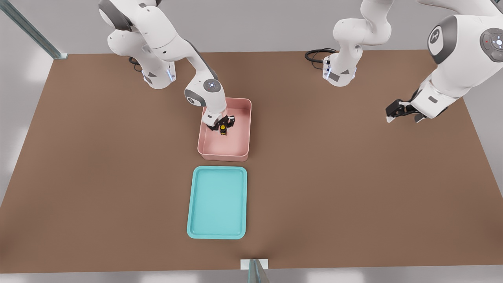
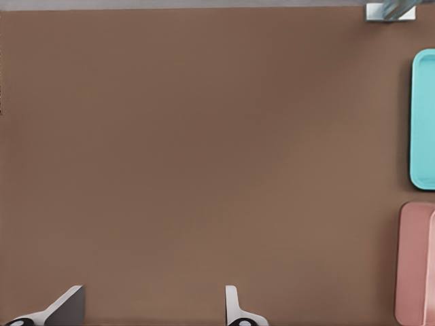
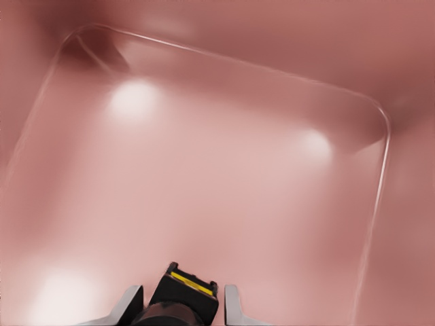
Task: The left arm remains still, and the right arm places the button from the box into the tray
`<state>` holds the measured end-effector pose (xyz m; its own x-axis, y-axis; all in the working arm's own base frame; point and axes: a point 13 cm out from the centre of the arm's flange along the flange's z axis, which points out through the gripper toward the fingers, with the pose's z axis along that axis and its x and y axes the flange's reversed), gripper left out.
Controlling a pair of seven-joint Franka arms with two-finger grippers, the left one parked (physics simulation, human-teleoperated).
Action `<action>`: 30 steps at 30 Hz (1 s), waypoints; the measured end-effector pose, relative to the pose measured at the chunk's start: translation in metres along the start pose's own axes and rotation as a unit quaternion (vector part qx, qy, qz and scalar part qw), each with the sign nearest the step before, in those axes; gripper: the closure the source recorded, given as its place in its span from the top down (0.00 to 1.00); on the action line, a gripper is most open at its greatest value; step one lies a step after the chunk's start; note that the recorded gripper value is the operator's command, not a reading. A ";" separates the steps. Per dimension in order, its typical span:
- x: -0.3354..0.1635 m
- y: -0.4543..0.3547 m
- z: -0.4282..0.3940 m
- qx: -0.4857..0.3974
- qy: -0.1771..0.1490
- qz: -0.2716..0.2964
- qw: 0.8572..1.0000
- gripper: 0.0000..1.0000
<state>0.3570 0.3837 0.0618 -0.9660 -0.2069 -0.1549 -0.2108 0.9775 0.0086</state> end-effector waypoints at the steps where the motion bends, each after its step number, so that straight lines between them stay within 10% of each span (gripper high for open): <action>1: -0.003 0.000 -0.002 -0.001 -0.003 0.004 1.000 0.54; 13: -0.048 0.014 -0.037 -0.015 -0.038 0.033 0.999 0.49; 22: -0.244 -0.001 -0.121 -0.021 -0.061 0.150 0.987 0.49; 28: -0.366 -0.085 -0.030 0.004 -0.059 0.175 0.983 0.49; 29: -0.371 -0.096 -0.015 0.001 -0.054 0.172 0.984 0.51; 30: -0.374 -0.101 -0.007 -0.002 -0.051 0.165 0.985 1.00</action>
<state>0.7383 0.3623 0.1260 -0.9619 0.1273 -0.2421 0.1111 0.9906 0.0797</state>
